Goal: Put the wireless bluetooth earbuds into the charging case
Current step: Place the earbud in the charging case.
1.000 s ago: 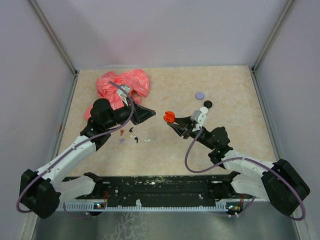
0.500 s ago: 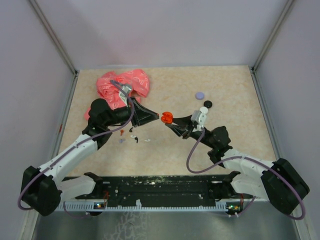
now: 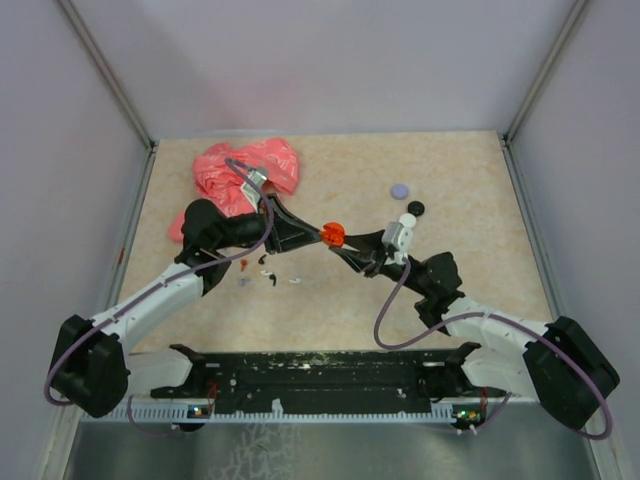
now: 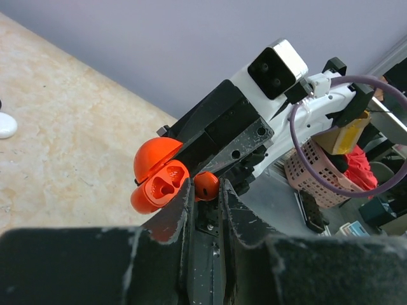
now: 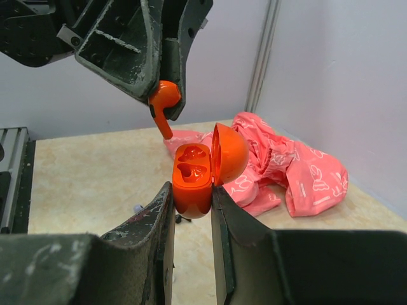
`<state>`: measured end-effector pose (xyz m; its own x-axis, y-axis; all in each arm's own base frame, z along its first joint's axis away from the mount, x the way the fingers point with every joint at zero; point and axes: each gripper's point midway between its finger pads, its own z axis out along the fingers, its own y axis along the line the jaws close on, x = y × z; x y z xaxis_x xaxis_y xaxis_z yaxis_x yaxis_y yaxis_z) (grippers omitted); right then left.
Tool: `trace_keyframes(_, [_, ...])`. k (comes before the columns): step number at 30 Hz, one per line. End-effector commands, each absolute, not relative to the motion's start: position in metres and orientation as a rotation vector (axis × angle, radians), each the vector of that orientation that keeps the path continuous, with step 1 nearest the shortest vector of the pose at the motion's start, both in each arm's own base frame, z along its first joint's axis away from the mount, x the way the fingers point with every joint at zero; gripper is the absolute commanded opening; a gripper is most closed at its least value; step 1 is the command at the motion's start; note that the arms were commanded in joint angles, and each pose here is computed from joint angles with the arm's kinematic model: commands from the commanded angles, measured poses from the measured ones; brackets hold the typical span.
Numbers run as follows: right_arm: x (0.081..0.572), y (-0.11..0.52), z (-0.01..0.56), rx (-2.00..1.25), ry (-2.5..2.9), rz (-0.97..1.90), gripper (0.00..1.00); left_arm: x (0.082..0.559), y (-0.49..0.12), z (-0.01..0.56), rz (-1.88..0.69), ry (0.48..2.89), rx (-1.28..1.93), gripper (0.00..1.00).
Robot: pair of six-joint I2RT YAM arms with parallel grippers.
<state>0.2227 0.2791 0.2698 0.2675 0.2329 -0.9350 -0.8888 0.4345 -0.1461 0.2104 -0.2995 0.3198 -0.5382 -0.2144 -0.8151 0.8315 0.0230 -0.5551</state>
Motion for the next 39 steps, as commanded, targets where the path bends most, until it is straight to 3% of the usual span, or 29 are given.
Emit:
trace_keyframes(1, [0.215,0.28,0.303,-0.796,0.9,0.839,0.0,0.206,-0.298,0.331,-1.648,1.423,0.698,0.0])
trace_keyframes(39, [0.214,0.288,0.306,-0.792,0.923,0.816,0.0,0.207,-0.316,0.316,-1.593,1.421,0.761,0.0])
